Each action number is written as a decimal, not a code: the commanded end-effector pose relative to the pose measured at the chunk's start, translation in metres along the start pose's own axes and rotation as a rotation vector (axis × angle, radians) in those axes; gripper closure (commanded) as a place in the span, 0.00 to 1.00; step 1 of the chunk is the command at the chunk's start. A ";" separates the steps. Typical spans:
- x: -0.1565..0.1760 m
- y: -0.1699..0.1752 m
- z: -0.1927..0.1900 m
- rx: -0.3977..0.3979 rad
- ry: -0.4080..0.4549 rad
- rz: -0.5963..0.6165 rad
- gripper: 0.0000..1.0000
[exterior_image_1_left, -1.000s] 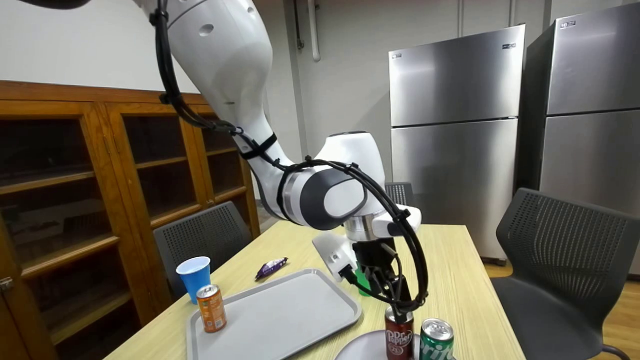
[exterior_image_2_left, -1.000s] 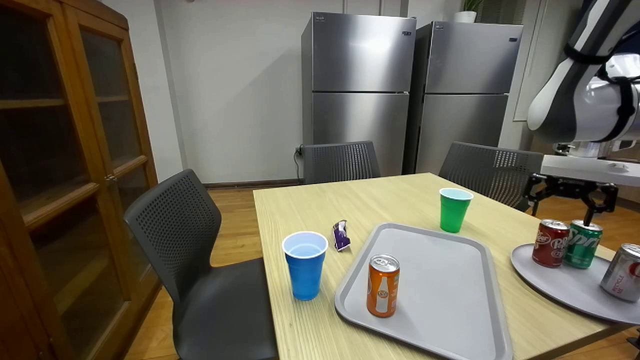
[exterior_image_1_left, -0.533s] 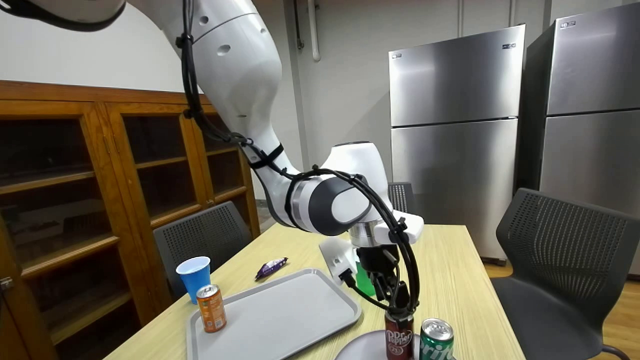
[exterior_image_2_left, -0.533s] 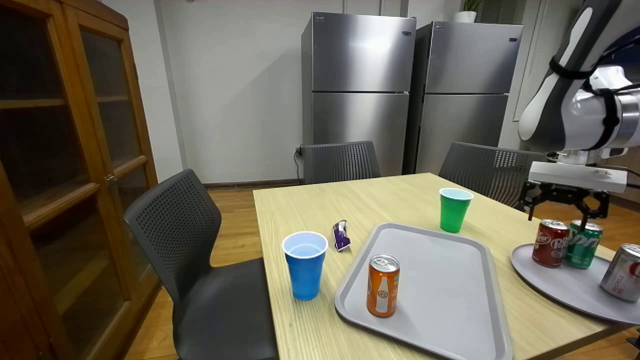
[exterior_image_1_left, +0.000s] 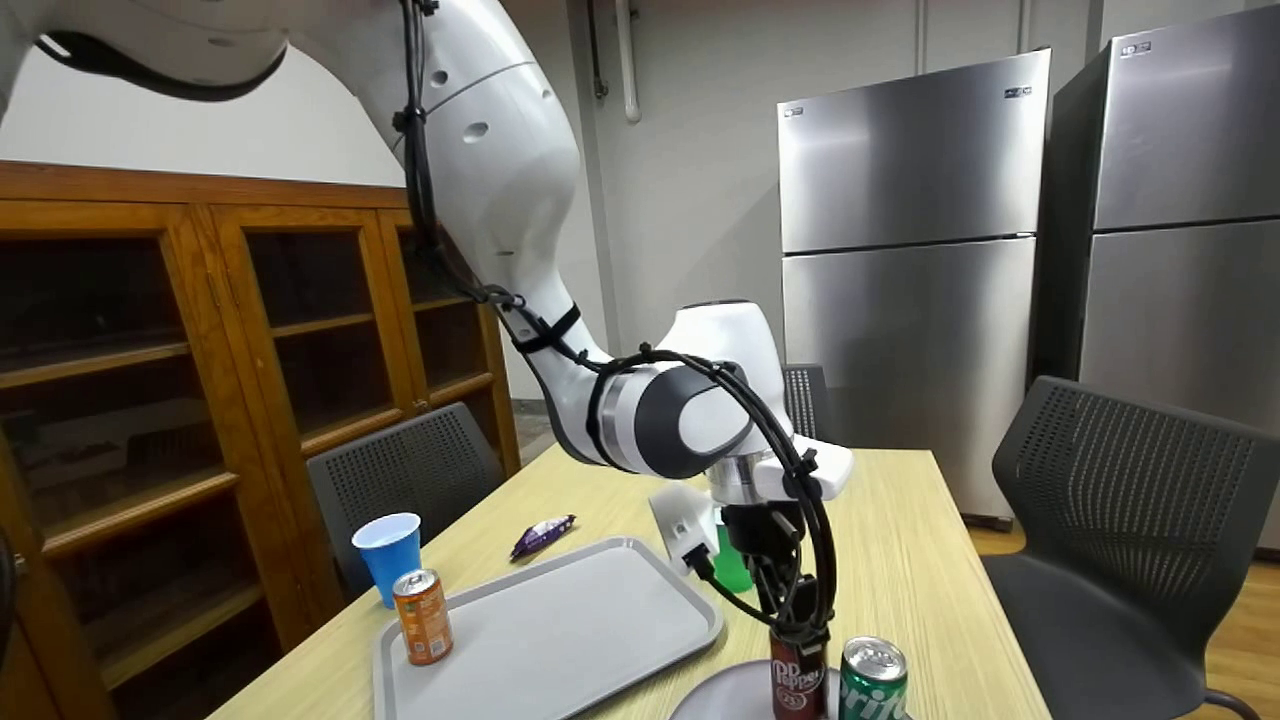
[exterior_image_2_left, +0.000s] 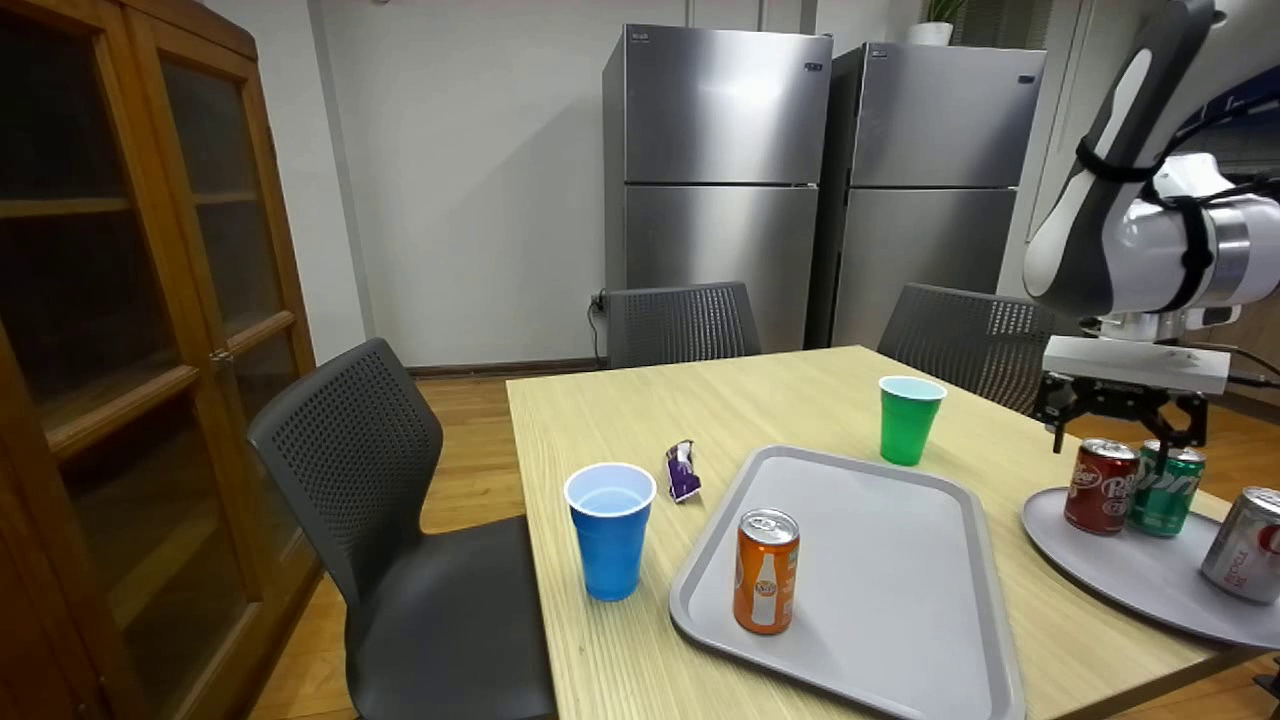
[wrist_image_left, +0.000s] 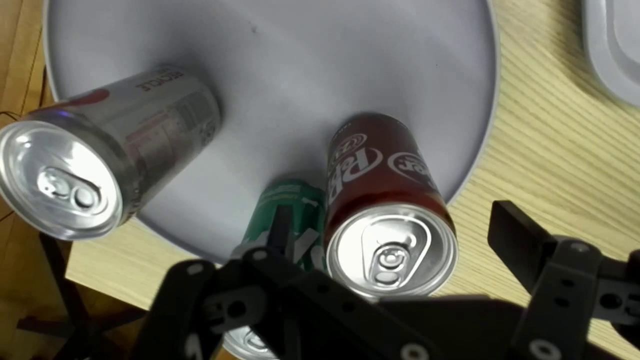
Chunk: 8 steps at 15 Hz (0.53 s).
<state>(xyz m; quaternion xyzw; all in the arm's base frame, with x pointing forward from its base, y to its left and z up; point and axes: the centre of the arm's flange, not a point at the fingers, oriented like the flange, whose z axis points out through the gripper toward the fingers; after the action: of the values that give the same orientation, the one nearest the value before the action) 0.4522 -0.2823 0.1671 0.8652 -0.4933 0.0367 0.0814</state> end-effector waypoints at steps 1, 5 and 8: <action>0.009 -0.010 0.003 -0.024 -0.007 0.023 0.25; 0.011 -0.010 0.004 -0.029 -0.006 0.027 0.49; 0.009 -0.009 -0.001 -0.021 -0.002 0.028 0.62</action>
<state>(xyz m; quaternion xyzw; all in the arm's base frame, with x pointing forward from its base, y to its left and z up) 0.4594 -0.2863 0.1602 0.8607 -0.5000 0.0366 0.0882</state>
